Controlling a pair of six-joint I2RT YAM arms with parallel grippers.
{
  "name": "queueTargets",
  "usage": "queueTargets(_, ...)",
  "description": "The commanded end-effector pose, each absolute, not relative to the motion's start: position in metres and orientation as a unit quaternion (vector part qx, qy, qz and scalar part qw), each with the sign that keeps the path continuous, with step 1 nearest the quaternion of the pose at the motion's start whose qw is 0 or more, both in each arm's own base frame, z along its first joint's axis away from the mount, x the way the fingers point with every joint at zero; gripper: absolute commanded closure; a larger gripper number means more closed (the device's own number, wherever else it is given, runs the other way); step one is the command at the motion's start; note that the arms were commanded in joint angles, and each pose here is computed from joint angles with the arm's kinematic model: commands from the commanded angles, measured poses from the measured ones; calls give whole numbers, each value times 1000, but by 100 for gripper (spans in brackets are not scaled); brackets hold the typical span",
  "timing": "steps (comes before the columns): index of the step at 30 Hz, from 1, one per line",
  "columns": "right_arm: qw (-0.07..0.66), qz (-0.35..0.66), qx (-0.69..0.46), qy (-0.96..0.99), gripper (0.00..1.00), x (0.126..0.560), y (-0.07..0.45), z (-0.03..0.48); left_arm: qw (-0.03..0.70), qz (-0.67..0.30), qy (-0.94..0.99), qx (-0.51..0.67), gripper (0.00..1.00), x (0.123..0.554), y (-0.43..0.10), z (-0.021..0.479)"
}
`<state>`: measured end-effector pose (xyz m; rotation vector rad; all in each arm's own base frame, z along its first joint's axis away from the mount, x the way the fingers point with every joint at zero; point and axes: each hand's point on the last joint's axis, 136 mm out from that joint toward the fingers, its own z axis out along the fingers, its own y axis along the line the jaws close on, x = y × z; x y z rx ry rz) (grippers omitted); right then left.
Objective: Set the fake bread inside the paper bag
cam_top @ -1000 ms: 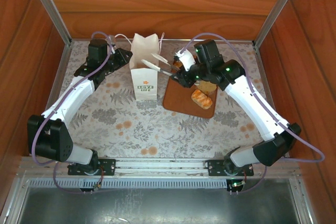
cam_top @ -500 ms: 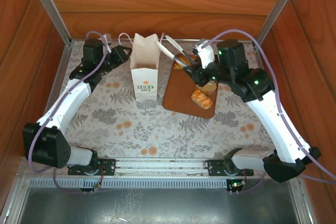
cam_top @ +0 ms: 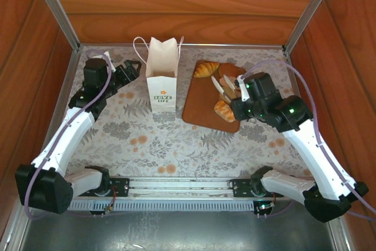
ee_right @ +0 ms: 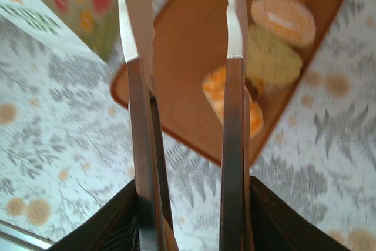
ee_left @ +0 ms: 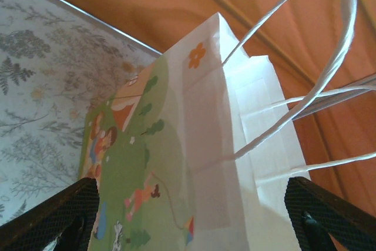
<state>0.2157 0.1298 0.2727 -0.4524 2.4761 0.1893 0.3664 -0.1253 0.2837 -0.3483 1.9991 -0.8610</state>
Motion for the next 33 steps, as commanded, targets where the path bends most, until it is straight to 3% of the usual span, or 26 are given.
queueTargets(1, 267, 45, -133, 953, 54, 208, 117, 248, 462, -332, 810, -145, 10, 358, -115, 280)
queueTargets(28, 60, -144, -332, 930, 46, 219, 83, 162, 458, -300, 820, -167, 7, 352, -100, 261)
queueTargets(33, 56, -155, -341, 926, 45, 225, 81, 154, 457, -301, 820, -168, 7, 354, -101, 263)
